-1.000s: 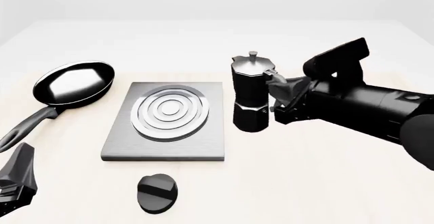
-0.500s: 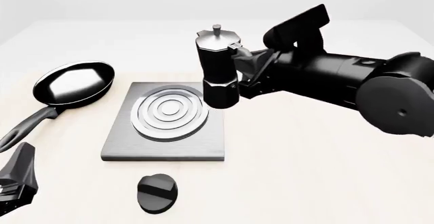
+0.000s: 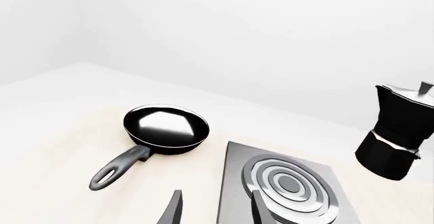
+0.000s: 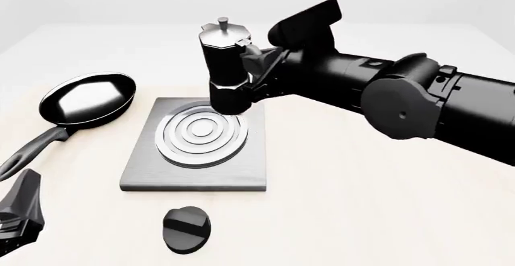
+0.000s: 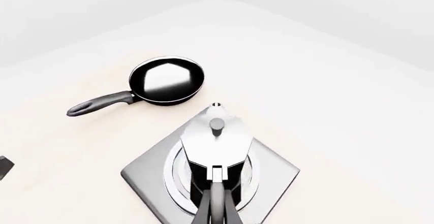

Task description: Turn on the stove and put the moka pot on it.

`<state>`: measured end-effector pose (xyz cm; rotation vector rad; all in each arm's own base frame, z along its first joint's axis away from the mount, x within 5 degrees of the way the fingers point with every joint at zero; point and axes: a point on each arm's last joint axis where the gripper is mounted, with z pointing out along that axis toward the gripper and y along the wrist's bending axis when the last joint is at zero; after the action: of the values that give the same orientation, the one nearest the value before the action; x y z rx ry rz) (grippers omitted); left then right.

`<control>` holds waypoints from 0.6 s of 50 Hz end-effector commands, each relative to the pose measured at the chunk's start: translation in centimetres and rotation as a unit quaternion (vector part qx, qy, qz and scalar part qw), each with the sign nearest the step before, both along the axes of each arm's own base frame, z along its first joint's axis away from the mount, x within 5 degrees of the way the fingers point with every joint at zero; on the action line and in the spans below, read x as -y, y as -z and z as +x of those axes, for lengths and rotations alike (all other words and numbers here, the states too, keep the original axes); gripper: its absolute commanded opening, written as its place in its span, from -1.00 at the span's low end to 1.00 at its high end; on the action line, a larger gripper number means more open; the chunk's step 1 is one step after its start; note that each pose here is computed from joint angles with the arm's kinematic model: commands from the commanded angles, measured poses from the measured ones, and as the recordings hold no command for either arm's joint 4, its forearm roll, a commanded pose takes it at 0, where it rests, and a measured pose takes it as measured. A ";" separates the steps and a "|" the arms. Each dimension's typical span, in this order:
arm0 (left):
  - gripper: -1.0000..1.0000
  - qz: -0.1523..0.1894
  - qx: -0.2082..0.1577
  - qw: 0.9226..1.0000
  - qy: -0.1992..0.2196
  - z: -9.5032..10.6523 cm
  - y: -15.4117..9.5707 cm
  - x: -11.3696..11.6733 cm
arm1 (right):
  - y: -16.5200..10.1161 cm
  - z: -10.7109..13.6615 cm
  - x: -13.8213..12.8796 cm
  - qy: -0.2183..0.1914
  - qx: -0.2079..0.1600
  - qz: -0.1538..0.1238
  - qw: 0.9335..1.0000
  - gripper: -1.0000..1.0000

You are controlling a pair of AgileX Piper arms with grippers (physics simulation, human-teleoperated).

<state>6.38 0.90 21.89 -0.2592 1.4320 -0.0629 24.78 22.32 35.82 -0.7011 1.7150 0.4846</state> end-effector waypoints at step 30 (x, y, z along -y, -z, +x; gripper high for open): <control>1.00 -0.011 -0.006 1.000 0.003 0.7 0.0 -0.1 | 3.0 6.2 -4.5 0.015 0.005 0.036 0.999 -1.00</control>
<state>6.83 0.95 21.92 -0.2725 1.4401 -0.0792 29.50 26.23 33.21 -0.6582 1.7043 0.5097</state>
